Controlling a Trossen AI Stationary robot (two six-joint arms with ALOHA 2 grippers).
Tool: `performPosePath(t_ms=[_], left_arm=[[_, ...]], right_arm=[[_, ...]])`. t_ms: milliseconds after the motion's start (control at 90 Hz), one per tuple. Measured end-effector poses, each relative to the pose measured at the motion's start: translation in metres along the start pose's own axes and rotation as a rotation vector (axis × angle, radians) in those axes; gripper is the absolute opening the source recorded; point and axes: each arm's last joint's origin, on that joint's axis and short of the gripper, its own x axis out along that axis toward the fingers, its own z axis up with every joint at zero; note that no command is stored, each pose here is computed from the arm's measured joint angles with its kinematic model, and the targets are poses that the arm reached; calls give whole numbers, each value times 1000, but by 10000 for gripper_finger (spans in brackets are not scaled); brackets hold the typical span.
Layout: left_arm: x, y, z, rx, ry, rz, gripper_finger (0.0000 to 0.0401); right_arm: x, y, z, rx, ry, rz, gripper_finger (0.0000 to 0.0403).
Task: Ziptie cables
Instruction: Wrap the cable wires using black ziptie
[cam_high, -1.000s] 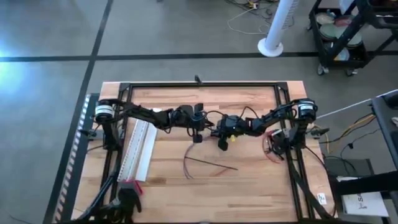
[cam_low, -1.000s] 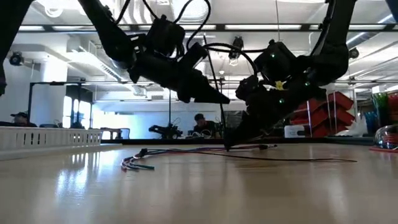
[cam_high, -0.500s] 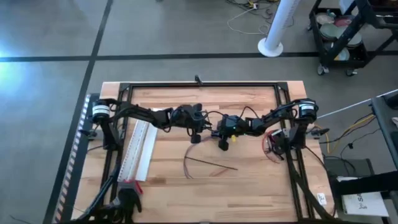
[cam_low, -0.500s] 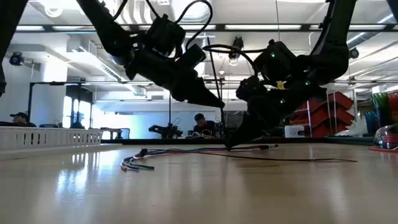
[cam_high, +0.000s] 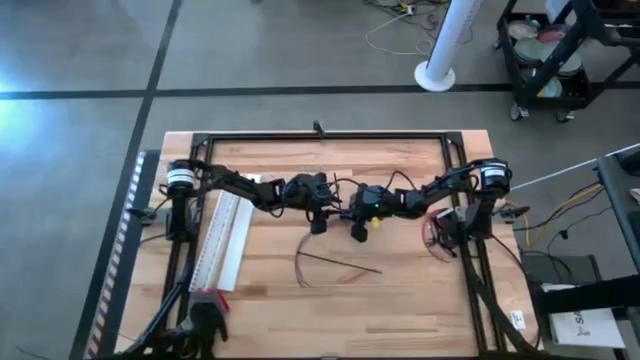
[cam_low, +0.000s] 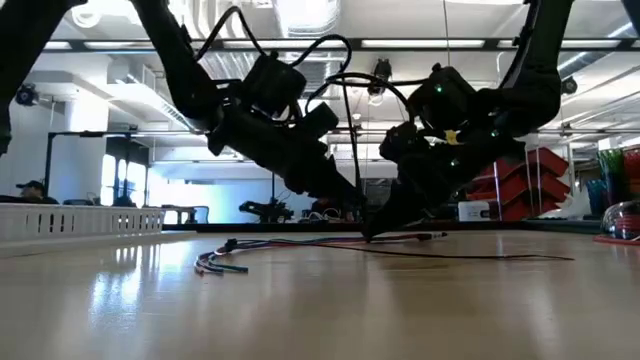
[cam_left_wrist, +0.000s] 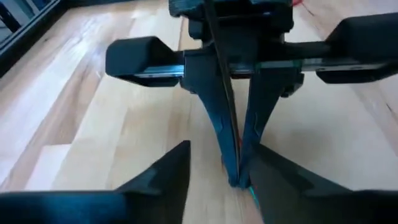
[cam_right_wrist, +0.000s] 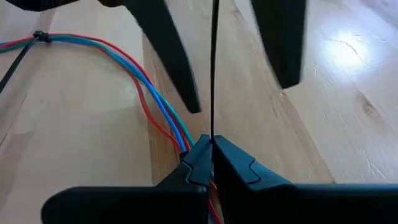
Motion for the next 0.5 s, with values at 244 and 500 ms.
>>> performPosePath(t_ms=[244, 500], left_arm=[[0, -1, 2, 12, -27, -25, 9], [-1, -4, 8, 36, -64, -24, 1]], right_arm=[[0, 0, 0, -1, -5, 1, 1], [0, 0, 0, 13, -5, 6, 0]])
